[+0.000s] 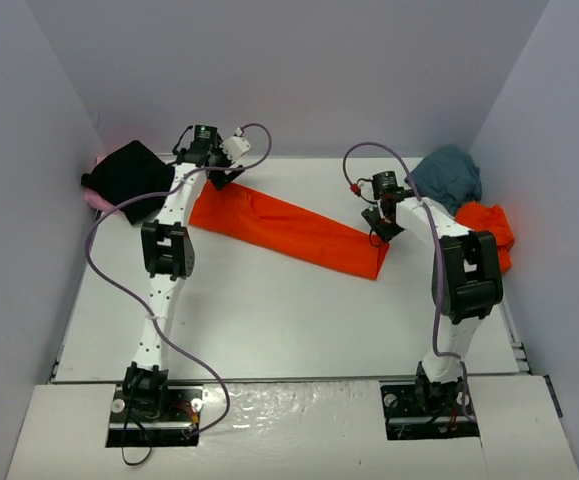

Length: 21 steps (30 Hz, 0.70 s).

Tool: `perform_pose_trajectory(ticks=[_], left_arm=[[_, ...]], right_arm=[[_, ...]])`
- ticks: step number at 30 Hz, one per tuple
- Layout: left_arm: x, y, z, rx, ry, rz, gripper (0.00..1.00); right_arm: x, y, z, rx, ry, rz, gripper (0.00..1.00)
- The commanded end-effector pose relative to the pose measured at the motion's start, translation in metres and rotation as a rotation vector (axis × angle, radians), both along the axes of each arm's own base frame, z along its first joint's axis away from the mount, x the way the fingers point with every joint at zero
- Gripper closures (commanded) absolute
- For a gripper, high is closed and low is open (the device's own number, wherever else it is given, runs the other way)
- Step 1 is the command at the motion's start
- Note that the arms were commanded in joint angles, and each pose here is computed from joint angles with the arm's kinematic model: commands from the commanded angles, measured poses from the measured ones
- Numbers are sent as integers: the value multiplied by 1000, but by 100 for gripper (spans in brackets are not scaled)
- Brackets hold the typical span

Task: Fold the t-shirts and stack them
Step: Fold the tshirt

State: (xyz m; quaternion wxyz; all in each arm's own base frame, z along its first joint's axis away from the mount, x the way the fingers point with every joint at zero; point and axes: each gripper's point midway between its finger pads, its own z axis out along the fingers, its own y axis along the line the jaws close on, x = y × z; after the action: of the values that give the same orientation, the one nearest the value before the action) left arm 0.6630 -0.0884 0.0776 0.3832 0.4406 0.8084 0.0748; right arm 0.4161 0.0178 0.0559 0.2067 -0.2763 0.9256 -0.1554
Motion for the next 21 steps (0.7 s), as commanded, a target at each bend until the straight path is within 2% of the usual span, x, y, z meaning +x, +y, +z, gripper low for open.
perform_pose_trajectory(ticks=[1, 4, 5, 7, 10, 11, 12, 13, 15, 21], left_arm=[[12, 19, 155, -106, -300, 115, 15], [-1, 26, 180, -122, -306, 134, 22], [-6, 27, 184, -129, -300, 131, 26], [-15, 35, 198, -153, -298, 152, 27], [-33, 37, 210, -182, -264, 146, 39], [-40, 36, 210, -187, -245, 139, 50], [-47, 35, 209, -192, -223, 132, 67], [-52, 33, 207, -201, -206, 125, 76], [-69, 29, 204, -207, -156, 114, 99], [-107, 3, 156, -260, 59, 48, 100]], right_arm=[[12, -5, 45, 5, -132, -25, 59], [11, -3, 57, 17, -159, -19, 60], [11, -2, 61, 22, -167, -12, 68], [11, -1, 71, 31, -191, -5, 70], [12, 10, 77, 80, -195, 29, 73], [12, 14, 76, 100, -185, 46, 78], [12, 20, 74, 122, -170, 65, 86], [13, 21, 76, 124, -170, 68, 94], [12, 35, 65, 156, -121, 114, 100], [-3, 65, 42, 158, -23, 216, 100]])
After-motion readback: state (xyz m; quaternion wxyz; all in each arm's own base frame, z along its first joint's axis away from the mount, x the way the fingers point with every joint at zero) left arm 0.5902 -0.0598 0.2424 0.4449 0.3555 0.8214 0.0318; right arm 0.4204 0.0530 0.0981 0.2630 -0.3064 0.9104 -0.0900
